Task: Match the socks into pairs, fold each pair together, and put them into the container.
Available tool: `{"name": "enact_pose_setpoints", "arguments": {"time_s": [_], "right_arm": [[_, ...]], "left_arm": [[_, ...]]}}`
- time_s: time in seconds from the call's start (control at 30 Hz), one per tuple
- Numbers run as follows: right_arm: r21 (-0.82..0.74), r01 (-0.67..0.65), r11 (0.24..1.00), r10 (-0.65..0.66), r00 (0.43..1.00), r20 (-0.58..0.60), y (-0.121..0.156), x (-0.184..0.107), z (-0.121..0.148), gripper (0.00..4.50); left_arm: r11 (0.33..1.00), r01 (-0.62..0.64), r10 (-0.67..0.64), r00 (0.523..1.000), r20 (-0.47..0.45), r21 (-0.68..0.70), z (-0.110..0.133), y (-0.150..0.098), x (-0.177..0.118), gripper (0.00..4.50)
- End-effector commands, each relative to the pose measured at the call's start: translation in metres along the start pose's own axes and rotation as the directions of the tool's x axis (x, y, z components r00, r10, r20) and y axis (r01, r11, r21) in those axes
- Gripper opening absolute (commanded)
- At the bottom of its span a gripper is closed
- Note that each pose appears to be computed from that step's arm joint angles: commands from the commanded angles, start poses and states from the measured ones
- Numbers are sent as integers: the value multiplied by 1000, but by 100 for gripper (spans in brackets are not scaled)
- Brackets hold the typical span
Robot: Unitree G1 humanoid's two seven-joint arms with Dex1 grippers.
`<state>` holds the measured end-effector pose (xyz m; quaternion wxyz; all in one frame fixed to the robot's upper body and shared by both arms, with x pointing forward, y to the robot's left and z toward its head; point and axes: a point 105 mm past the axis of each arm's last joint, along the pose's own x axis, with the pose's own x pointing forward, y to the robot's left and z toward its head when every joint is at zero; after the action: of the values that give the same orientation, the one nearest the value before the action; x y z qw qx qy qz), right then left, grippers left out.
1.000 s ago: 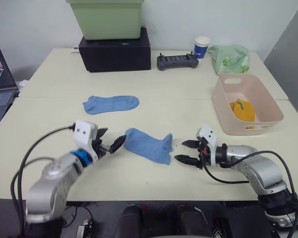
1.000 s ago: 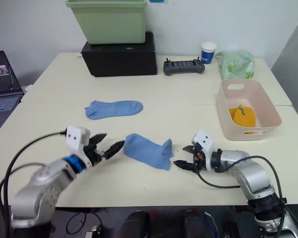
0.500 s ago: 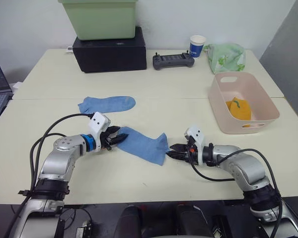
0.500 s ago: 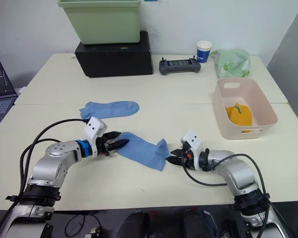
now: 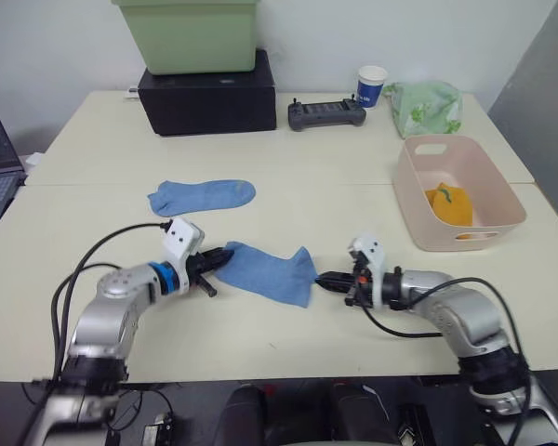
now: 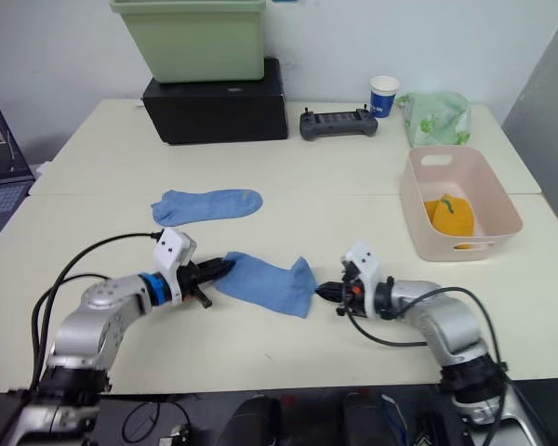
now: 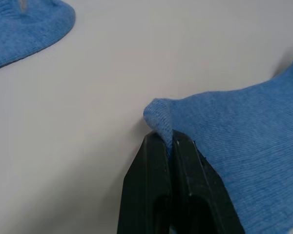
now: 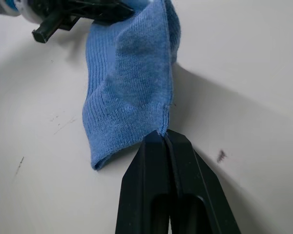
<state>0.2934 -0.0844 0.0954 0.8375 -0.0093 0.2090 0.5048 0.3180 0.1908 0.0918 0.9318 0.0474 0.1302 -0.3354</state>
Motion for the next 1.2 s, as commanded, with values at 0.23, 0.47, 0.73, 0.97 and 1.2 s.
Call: {"name": "enact_pose_setpoints", "arguments": {"time_s": [0.23,0.47,0.73,0.97,1.2], "right_arm": [[30,-10,1000,12,997,-73,-4,-51,12,0],[104,7,995,10,986,-166,-8,-63,-1,0],[152,21,988,6,984,-177,-7,-55,-14,0],[140,43,989,-19,985,-170,-8,-58,-18,21],[-19,41,999,-41,999,-2,-2,-78,14,248]], "left_arm": [[947,-200,244,957,157,-250,17,-53,-21,3],[908,-198,239,969,68,-368,-9,-84,-19,3],[917,-195,237,968,84,-347,-13,-89,-18,3],[934,-172,207,975,82,-313,-15,-83,-18,50],[907,-302,327,944,40,-295,-21,-42,-53,270]]}}
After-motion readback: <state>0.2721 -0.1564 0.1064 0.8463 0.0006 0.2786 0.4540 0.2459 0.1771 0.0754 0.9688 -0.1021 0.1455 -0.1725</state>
